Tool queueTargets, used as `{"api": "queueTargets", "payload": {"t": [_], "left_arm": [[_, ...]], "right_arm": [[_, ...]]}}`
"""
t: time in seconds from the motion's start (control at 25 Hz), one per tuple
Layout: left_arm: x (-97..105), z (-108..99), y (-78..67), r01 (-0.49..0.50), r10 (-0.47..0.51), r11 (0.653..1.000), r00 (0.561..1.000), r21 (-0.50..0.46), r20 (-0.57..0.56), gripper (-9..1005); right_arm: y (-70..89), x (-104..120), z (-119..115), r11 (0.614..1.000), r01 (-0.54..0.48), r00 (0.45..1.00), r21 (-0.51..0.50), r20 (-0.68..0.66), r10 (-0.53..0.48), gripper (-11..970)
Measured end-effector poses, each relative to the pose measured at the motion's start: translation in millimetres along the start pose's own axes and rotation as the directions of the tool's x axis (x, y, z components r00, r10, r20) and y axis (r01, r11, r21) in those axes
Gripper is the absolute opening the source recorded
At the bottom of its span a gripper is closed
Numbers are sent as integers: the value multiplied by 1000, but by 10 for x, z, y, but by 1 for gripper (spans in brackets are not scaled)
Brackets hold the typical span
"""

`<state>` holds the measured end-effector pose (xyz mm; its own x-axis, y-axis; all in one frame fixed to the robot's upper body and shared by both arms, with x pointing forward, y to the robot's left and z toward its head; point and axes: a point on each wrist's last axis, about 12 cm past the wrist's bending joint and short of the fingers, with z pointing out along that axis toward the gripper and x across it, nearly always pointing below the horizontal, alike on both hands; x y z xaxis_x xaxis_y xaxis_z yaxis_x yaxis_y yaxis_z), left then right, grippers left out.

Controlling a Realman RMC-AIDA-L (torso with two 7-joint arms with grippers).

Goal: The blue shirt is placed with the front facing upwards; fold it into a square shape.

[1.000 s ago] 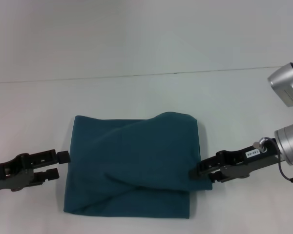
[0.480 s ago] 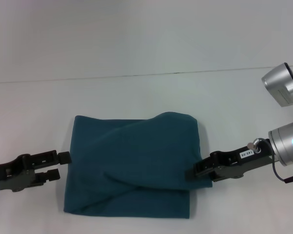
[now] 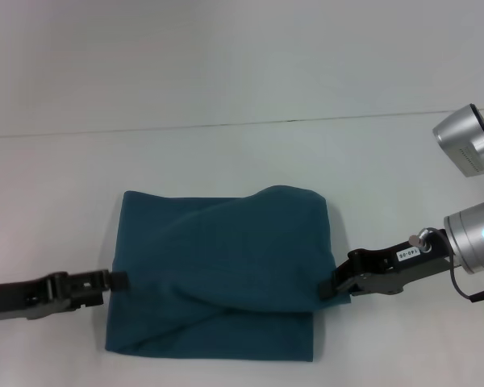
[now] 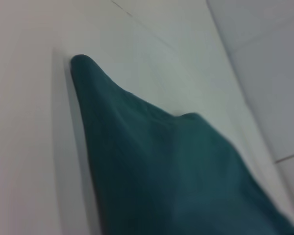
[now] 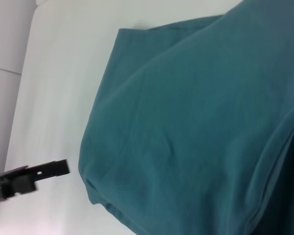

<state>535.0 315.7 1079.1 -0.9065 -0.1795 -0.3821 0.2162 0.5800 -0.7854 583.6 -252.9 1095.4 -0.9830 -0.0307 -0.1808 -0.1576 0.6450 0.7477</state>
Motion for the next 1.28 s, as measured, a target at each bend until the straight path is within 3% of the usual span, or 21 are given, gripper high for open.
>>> {"api": "queueTargets", "payload": {"t": [0.12,0.32,0.52,0.88,1.28], "left_arm": [[-20,103,11,-113,112,992,994,-54,-17,697],[-38,192,37,-197,197,973,980,-122,-9,691],[-22,233,48,-211,211,968,977,-135,-12,686],[-5,399,-56,-231,224,967,972,-106,-78,677],[8,403,-61,-217,208,970,975,-110,-82,667]], "right_arm": [[-4,0,-9,1000,-3,1000,-1,2,3,52],[-15,9,-19,1000,-7,1000,-2,2,7,21],[-22,11,-30,1000,-10,1000,-4,6,10,34],[-14,7,-19,1000,-13,1000,-9,2,13,58],[-11,5,-21,1000,-13,1000,-11,1,13,84]]}}
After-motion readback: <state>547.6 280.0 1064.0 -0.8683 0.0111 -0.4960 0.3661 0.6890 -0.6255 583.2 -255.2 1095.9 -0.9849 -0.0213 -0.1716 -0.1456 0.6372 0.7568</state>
